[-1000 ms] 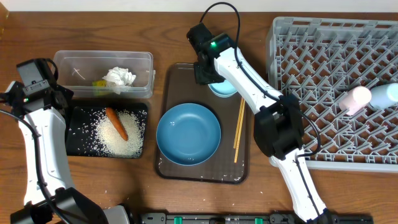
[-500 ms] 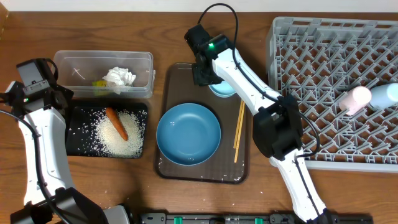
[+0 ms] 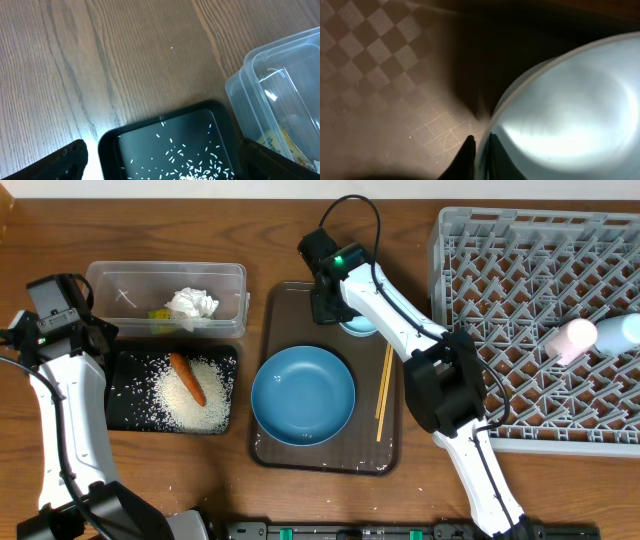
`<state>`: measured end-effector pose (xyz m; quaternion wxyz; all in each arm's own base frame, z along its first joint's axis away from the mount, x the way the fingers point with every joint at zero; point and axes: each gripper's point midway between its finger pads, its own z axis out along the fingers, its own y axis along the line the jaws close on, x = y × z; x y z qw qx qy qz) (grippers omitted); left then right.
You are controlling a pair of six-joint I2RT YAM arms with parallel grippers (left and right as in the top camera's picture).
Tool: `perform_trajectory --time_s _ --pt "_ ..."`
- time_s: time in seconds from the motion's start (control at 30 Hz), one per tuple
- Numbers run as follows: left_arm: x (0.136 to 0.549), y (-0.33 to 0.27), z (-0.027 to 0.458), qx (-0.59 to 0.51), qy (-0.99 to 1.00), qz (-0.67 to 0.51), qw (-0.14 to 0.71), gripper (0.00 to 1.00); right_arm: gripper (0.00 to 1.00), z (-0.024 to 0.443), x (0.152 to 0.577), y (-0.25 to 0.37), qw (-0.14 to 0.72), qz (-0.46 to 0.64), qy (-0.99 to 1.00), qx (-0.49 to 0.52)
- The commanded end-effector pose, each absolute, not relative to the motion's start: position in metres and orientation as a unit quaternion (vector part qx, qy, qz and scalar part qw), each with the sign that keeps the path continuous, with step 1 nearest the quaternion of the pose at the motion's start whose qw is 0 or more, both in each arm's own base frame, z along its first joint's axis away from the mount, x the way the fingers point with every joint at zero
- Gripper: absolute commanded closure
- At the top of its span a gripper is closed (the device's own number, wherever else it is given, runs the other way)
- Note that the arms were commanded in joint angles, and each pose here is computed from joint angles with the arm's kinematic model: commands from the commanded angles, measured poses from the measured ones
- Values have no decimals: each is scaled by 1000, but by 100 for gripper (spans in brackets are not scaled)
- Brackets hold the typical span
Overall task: Sort waste into correct bins and load items into the dishwasher rack
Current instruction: 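Lift the bowl, carry it right and place it in the rack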
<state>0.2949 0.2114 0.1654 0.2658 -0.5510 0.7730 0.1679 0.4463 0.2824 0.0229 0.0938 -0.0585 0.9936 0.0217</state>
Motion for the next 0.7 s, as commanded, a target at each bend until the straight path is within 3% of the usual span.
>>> perform_trajectory --time_s 0.0,0.37,0.53,0.67 --pt "292 215 167 -559 765 175 267 3 99 23 445 289 94 26 993 -60" --pt "292 215 167 -559 765 175 267 3 99 127 474 272 167 63 983 -48" --pt "292 215 167 -559 765 175 267 3 99 182 496 227 209 92 973 -26" --pt "292 215 167 -559 765 175 267 3 99 200 510 173 203 134 970 22"
